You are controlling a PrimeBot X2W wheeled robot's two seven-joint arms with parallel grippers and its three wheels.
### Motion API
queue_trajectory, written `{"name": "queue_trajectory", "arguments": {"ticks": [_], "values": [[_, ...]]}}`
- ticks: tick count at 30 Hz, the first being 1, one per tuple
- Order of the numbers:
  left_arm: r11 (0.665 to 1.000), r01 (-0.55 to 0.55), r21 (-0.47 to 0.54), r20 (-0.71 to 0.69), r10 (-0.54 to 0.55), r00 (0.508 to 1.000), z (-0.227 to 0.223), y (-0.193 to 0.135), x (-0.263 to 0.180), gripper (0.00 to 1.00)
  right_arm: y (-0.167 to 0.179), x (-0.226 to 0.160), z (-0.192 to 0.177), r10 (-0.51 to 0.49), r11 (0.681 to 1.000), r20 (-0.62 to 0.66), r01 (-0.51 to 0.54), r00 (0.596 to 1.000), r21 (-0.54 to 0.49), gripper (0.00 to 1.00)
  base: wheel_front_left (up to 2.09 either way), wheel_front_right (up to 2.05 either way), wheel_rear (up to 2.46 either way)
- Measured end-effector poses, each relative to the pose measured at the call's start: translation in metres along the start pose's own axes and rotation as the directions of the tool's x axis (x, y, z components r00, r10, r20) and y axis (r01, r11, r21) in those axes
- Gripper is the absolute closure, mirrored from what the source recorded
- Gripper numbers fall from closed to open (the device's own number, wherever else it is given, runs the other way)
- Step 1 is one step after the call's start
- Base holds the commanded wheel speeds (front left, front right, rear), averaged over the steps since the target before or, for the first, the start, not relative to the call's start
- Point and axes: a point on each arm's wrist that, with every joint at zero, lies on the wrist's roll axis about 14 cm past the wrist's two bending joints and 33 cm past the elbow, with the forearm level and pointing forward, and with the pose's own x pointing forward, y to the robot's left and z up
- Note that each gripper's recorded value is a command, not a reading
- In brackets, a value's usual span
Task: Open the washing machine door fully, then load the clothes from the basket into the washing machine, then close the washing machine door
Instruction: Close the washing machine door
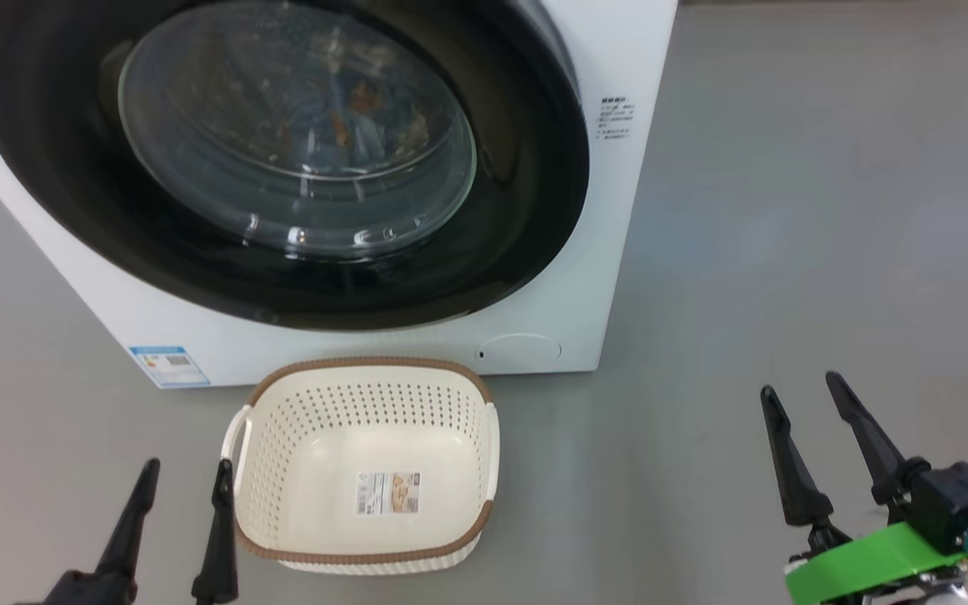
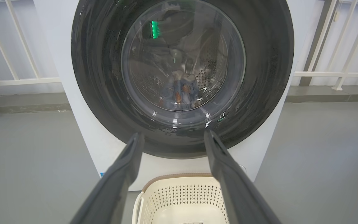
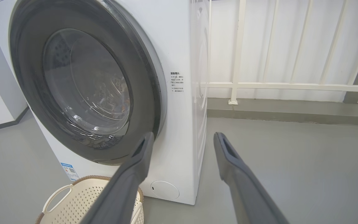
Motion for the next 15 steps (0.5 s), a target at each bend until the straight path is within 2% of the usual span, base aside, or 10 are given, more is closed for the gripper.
{"name": "queue_trajectory", "arguments": {"ticks": [15], "values": [[0.999, 0.031, 0.009, -0.006, -0.031, 1.000, 0.006, -0.005, -0.022, 0.00, -0.003, -0.044, 0.026, -0.057, 0.998, 0.023, 0.057, 0.998, -0.007, 0.00, 0.00, 0.00, 0.00]]}}
